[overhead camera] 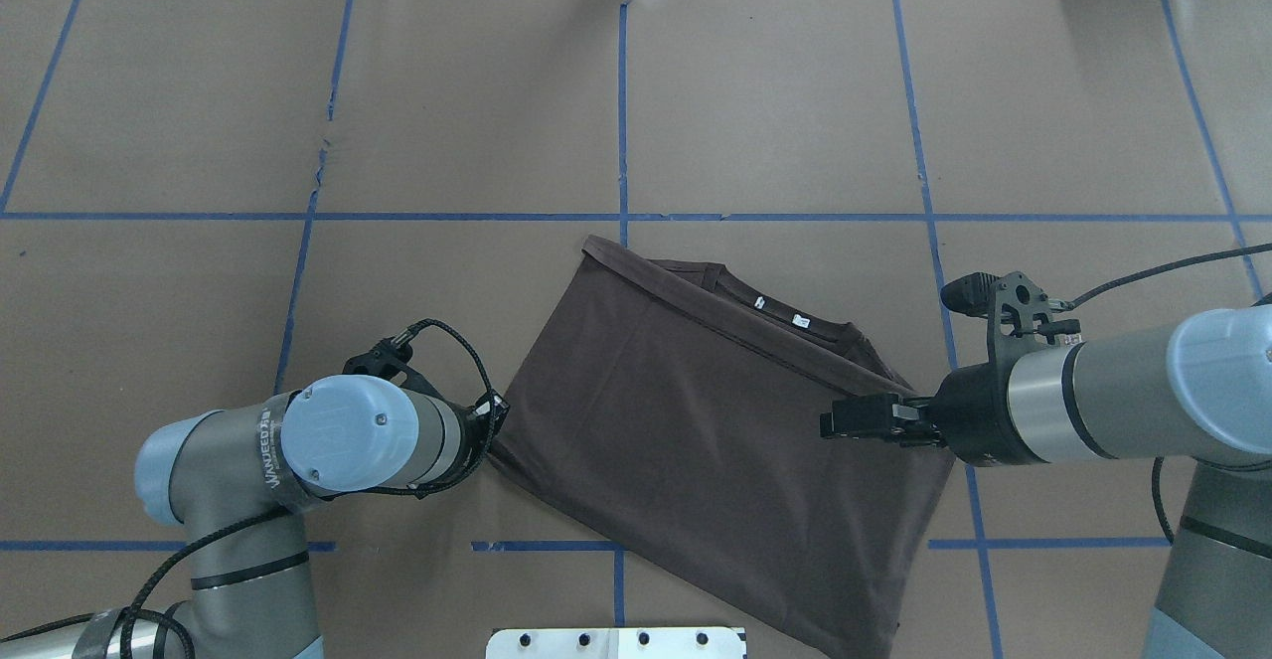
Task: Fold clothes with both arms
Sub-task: 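Push the shirt edge with the left gripper away from the robot, straightening it, then move the right gripper to the shirt's long edge nearest it and grasp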
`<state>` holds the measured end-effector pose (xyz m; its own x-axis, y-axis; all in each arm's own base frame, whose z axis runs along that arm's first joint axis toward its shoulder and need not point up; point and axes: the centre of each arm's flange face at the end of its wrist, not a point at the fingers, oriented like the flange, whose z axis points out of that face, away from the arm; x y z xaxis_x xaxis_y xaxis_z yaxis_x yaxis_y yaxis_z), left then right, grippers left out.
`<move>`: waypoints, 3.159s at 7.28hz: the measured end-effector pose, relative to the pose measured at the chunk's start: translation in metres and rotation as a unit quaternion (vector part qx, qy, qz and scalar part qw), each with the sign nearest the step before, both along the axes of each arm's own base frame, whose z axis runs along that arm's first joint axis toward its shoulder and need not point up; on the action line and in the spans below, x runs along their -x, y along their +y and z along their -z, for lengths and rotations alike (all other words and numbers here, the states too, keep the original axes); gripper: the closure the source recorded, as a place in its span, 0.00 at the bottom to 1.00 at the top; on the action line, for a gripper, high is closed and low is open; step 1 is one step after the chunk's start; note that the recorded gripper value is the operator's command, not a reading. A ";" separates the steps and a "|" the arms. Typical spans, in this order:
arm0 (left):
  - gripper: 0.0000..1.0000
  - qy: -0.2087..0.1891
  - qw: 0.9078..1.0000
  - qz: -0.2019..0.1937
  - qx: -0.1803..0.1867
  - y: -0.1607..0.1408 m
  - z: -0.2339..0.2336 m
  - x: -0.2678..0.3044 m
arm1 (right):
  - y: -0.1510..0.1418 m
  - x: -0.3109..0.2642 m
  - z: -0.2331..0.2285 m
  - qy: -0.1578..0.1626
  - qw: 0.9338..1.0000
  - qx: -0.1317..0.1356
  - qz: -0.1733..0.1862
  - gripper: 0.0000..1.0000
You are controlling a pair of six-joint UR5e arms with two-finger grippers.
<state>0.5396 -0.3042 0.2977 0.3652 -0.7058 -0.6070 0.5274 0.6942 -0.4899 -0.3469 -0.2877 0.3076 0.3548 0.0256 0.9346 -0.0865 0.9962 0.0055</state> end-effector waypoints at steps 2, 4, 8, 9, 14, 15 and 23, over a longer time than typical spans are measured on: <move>1.00 -0.009 1.000 0.014 -0.015 -0.031 -0.004 0.017 | 0.000 -0.001 -0.001 0.000 1.000 0.000 -0.001 0.00; 1.00 -0.036 0.998 0.028 -0.052 -0.091 -0.016 0.038 | -0.001 -0.001 -0.002 0.002 1.000 0.000 -0.003 0.00; 1.00 -0.069 0.985 0.055 -0.146 -0.263 0.000 0.040 | -0.002 -0.001 -0.003 0.004 1.000 0.000 -0.007 0.00; 1.00 -0.071 0.980 0.058 -0.175 -0.296 0.009 0.028 | -0.003 0.000 -0.004 0.005 1.000 0.000 -0.008 0.00; 0.00 -0.059 0.955 0.034 -0.287 -0.352 0.028 -0.019 | -0.006 -0.001 -0.004 0.005 1.000 0.000 -0.012 0.00; 0.00 -0.064 0.954 0.034 -0.292 -0.356 0.024 -0.015 | -0.007 -0.002 -0.005 0.006 1.000 0.000 -0.014 0.00; 0.00 -0.017 0.952 -0.044 -0.304 -0.279 0.060 0.146 | -0.073 0.149 0.058 0.184 0.982 0.009 -0.030 0.00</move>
<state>0.3937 -0.5829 0.2375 0.4327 -0.1943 -0.8803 0.4628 0.8859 0.0320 -0.4962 -0.3604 0.2496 0.6664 0.0718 0.7421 -0.1405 0.9896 0.0305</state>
